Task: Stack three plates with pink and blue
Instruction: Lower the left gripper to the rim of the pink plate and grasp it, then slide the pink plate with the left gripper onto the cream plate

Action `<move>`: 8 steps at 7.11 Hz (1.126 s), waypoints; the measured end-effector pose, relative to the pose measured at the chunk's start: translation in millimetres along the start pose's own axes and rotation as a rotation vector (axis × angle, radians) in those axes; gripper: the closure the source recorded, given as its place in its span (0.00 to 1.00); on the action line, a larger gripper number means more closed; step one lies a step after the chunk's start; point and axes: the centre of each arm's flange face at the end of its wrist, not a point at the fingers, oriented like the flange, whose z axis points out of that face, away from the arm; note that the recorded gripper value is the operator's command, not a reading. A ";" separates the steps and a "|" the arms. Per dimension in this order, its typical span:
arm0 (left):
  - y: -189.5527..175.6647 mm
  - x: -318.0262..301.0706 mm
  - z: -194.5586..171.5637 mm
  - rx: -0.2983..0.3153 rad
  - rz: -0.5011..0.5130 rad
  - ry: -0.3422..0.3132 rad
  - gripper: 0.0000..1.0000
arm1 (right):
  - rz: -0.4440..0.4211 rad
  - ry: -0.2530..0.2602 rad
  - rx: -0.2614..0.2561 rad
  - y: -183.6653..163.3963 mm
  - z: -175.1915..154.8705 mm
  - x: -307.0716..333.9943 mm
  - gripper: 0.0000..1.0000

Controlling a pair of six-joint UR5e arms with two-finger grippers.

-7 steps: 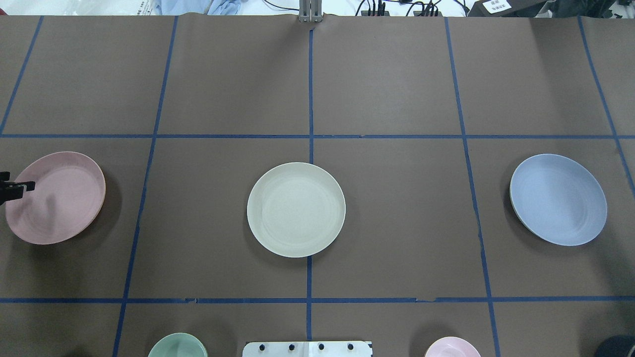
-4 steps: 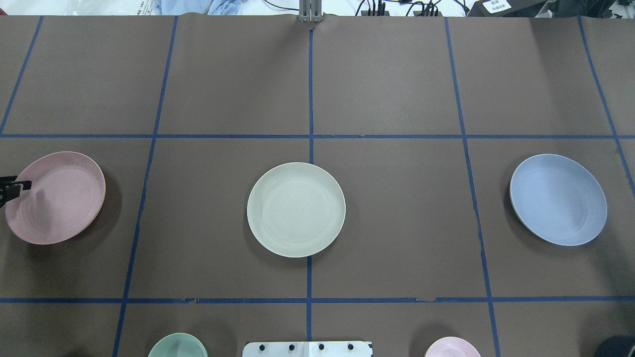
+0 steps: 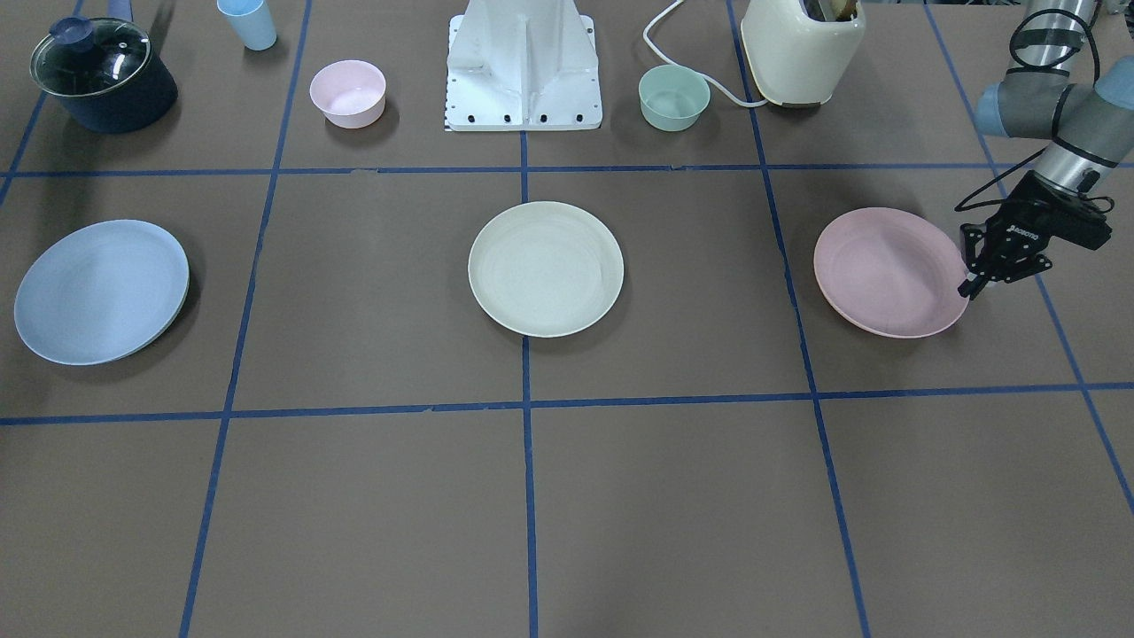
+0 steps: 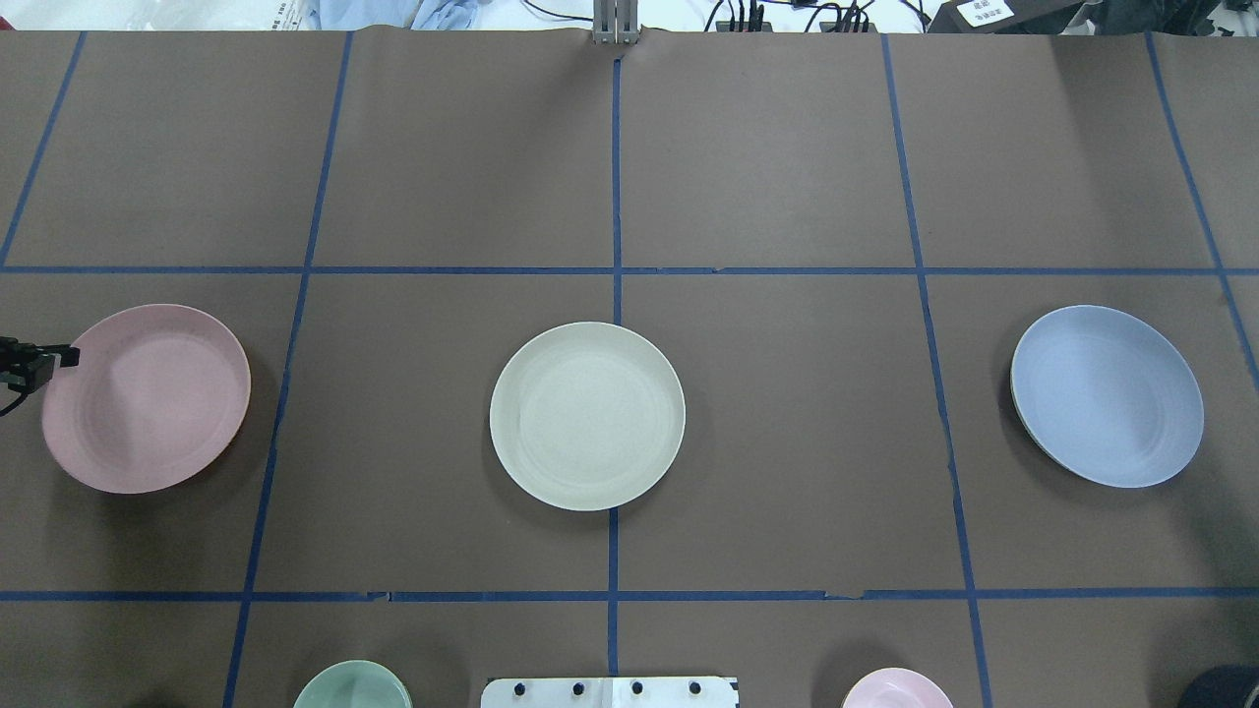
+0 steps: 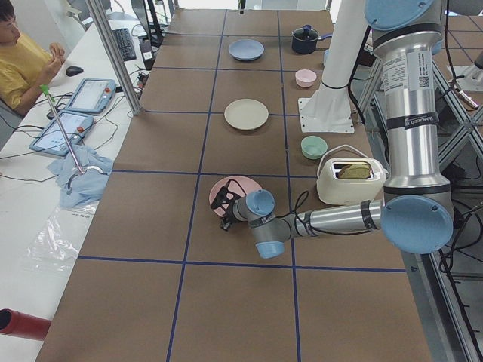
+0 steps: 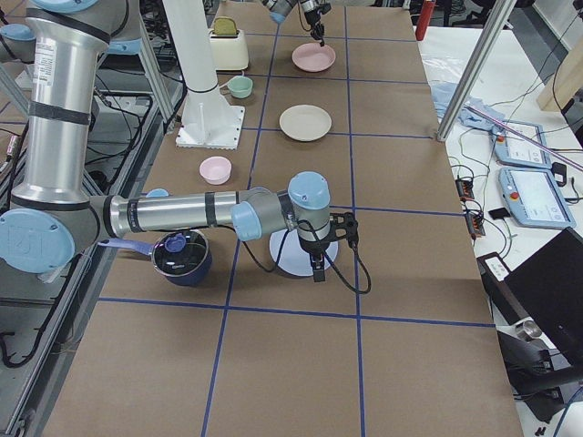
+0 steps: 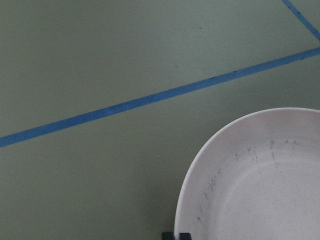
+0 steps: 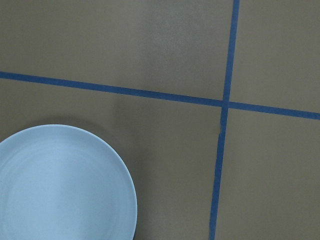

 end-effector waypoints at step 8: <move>-165.5 365.2 54.0 -0.109 -0.103 0.164 1.00 | 0.001 -0.002 0.000 -0.2 -0.1 -0.3 0.00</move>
